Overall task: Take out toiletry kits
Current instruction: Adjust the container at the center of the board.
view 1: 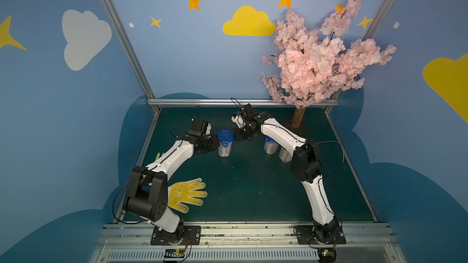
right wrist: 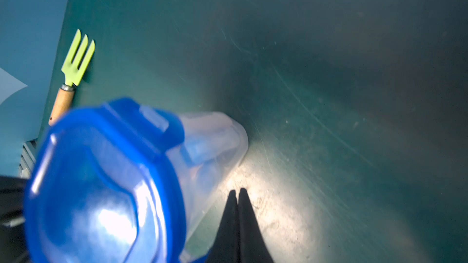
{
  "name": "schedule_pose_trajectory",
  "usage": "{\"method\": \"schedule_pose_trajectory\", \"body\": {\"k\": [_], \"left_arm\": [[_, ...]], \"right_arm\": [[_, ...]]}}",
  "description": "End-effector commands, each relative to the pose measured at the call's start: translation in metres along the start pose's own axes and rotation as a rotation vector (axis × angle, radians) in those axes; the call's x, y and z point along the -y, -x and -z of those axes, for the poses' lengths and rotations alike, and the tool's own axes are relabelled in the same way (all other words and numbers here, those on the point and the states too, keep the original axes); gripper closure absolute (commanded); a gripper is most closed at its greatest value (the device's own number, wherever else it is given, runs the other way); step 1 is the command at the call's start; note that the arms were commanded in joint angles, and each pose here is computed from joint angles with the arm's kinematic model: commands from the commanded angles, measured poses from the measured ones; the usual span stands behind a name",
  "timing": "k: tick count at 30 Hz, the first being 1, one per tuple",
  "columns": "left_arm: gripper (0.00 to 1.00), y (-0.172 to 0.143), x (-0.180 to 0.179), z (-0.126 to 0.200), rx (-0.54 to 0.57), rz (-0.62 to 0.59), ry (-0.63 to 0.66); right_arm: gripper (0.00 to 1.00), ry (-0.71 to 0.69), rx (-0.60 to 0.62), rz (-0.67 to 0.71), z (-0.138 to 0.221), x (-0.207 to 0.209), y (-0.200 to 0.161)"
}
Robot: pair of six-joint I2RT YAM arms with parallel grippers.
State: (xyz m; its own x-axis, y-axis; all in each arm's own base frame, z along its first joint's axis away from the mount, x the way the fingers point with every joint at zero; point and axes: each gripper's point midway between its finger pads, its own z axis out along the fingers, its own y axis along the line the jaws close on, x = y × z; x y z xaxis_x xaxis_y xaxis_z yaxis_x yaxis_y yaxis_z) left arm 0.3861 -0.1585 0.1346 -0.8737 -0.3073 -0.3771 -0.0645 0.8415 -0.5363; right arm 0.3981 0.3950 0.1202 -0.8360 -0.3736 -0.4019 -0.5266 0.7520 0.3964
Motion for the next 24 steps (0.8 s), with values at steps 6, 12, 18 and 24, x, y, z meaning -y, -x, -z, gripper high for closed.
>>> {"method": "schedule_pose_trajectory", "body": {"k": [6,12,18,24], "left_arm": [[0.98,0.01,-0.011,0.004,0.026,-0.004,0.029],[0.98,0.014,-0.029,0.01,0.043,0.008,0.071],[0.98,0.023,-0.04,0.02,0.072,0.026,0.09],[0.98,0.016,-0.048,0.024,0.072,0.037,0.12]], "right_arm": [[0.98,0.045,0.063,0.051,0.036,-0.041,0.0],[0.98,0.069,0.05,0.059,0.036,-0.058,-0.009],[0.99,0.075,0.041,0.049,0.036,-0.063,-0.018],[0.99,0.065,0.029,0.042,0.037,-0.061,-0.024]]}}
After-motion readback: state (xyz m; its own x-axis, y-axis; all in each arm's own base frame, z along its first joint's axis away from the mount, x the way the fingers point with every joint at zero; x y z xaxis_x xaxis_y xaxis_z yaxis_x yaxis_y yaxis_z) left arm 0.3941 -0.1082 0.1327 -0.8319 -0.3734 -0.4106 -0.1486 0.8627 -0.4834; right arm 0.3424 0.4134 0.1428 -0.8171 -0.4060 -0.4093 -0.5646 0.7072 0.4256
